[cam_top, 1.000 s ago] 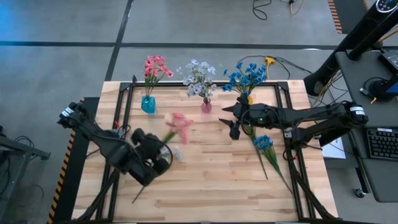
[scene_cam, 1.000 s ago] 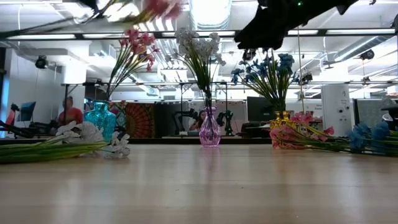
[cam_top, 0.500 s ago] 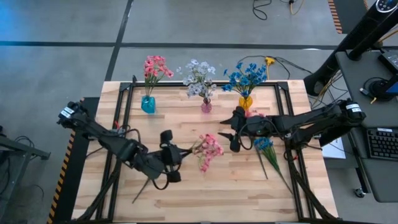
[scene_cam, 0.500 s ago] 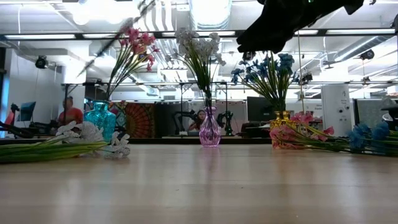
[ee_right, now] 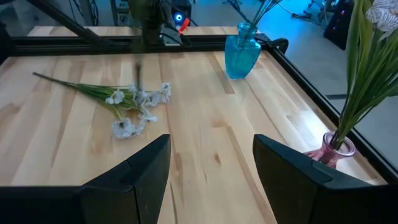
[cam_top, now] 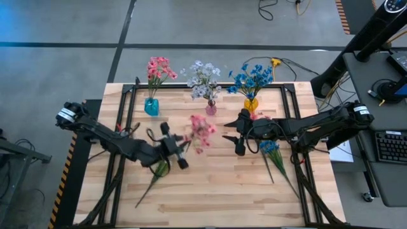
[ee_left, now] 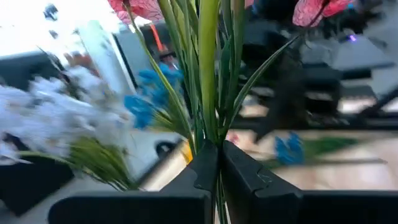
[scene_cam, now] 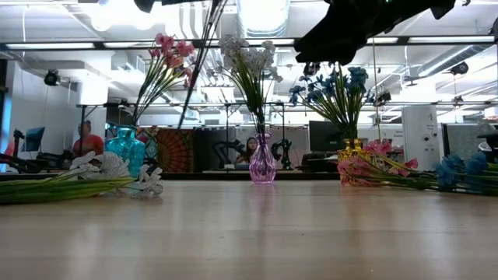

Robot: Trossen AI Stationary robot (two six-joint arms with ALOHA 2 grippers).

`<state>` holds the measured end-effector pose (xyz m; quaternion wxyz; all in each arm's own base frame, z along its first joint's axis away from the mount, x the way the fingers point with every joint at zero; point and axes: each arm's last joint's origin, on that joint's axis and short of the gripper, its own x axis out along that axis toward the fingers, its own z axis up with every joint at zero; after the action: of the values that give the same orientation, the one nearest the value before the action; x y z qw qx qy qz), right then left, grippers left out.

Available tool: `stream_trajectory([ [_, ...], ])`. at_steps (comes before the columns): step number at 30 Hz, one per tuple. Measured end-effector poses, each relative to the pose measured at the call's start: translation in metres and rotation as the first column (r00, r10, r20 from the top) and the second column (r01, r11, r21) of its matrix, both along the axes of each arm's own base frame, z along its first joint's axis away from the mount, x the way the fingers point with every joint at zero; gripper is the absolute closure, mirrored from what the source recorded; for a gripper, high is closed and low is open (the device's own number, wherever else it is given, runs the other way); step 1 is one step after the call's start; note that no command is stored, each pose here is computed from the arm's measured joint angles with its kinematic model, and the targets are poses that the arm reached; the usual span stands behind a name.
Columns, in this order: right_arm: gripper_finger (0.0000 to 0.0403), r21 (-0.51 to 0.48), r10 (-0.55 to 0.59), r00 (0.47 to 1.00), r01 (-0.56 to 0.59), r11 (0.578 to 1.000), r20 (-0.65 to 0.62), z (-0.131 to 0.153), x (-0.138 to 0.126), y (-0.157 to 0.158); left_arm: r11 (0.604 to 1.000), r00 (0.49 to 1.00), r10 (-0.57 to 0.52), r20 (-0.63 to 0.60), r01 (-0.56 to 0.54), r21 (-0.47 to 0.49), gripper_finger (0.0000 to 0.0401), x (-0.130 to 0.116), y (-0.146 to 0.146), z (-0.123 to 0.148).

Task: Sort flowers into vase by color
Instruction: Put the left pink flowers into the blue vase

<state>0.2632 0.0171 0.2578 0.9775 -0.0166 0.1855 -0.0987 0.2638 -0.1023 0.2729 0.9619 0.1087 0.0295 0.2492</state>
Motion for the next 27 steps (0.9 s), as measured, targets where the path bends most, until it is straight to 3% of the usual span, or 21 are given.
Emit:
stream_trajectory([
  [3, 0.0182, -0.001, 0.000, 1.000, 0.000, 1.000, -0.002, -0.001, 0.000, 0.000, 0.997, 0.996, 0.043, 0.084, -0.048, 0.058, 0.0401, -0.013, 0.017, 0.006],
  [5, 0.0182, -0.002, 0.000, 1.000, 0.000, 1.000, -0.002, -0.001, 0.000, 0.000, 0.988, 0.983, 0.125, 0.134, -0.136, 0.078, 0.0401, -0.025, 0.032, 0.014],
  [12, 0.0182, -0.008, -0.001, 1.000, 0.001, 1.000, -0.003, -0.001, 0.000, 0.000, 0.939, 0.925, 0.322, 0.204, -0.339, 0.057, 0.0401, -0.060, 0.080, 0.020],
  [22, 0.0182, -0.020, -0.024, 1.000, 0.024, 1.000, -0.003, -0.001, 0.000, -0.001, 0.889, 0.890, 0.412, 0.197, -0.440, 0.129, 0.0401, -0.085, 0.100, 0.025],
  [27, 0.0182, -0.014, -0.026, 1.000, 0.026, 1.000, -0.002, -0.001, 0.000, -0.001, 0.792, 0.808, 0.582, 0.094, -0.589, 0.160, 0.0401, -0.091, 0.103, 0.035],
])
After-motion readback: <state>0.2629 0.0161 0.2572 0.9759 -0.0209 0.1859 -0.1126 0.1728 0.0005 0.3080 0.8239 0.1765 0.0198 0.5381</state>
